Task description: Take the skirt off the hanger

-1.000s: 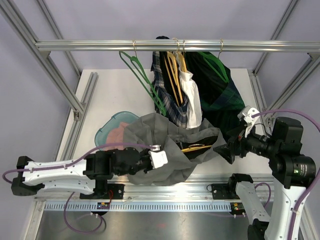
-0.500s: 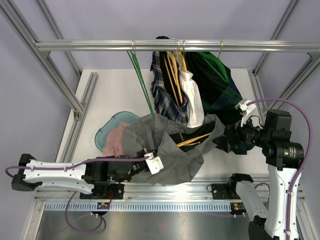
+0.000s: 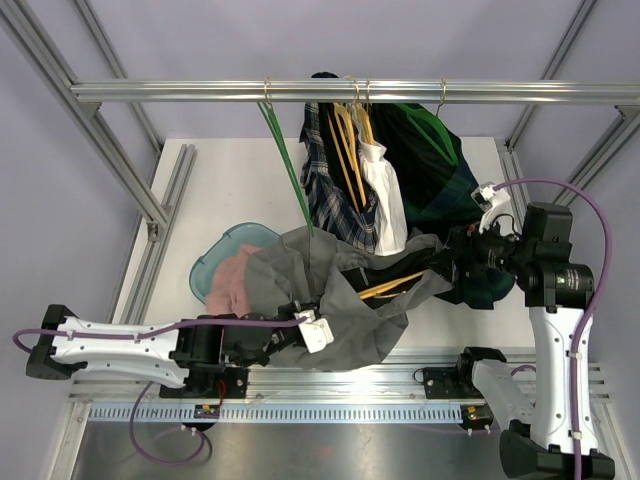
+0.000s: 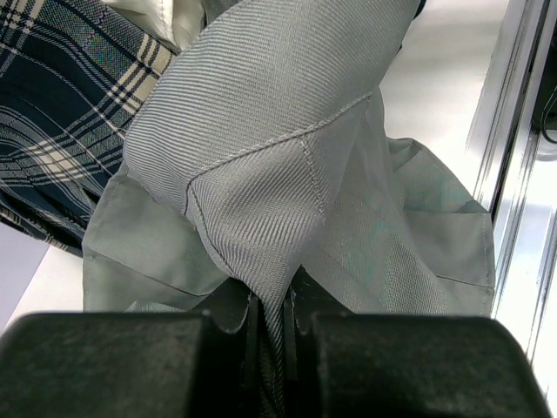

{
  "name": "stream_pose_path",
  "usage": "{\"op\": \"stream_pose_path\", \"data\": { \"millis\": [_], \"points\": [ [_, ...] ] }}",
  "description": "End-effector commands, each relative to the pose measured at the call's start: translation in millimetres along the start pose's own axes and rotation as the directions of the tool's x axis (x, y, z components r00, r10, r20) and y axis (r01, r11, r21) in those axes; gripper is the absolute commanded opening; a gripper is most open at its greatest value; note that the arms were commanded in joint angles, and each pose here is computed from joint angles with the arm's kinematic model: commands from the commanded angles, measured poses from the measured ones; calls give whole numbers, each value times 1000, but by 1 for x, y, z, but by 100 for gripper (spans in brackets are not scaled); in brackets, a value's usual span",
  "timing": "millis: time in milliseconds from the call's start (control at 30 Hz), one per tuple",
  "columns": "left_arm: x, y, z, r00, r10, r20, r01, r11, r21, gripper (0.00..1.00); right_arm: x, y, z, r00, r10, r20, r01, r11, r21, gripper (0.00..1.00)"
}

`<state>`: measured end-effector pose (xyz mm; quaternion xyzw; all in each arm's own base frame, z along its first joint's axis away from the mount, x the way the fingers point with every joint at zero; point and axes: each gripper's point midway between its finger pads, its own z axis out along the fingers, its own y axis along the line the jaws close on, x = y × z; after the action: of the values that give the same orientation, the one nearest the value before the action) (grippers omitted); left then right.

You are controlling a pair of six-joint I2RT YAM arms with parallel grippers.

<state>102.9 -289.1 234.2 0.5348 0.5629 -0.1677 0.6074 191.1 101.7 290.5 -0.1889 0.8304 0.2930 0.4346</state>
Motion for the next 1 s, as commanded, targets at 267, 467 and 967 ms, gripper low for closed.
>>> {"op": "stream_pose_path", "data": {
  "millis": [267, 467, 967],
  "points": [
    [-55, 23, -10, 980, -105, 170, 116, 991, -61, 0, 14, -45, 17, 999, -4, -52, 12, 990, 138, 42],
    [-47, 41, -27, 968, -189, 166, 210, 970, -124, 0, 20, -65, 12, 996, -58, -61, 71, 968, 241, 0],
    [0, 76, -103, 918, -390, 74, 397, 901, -174, 0, 19, -139, -31, 966, -202, -162, 259, 741, 620, 0]
  ]
}}
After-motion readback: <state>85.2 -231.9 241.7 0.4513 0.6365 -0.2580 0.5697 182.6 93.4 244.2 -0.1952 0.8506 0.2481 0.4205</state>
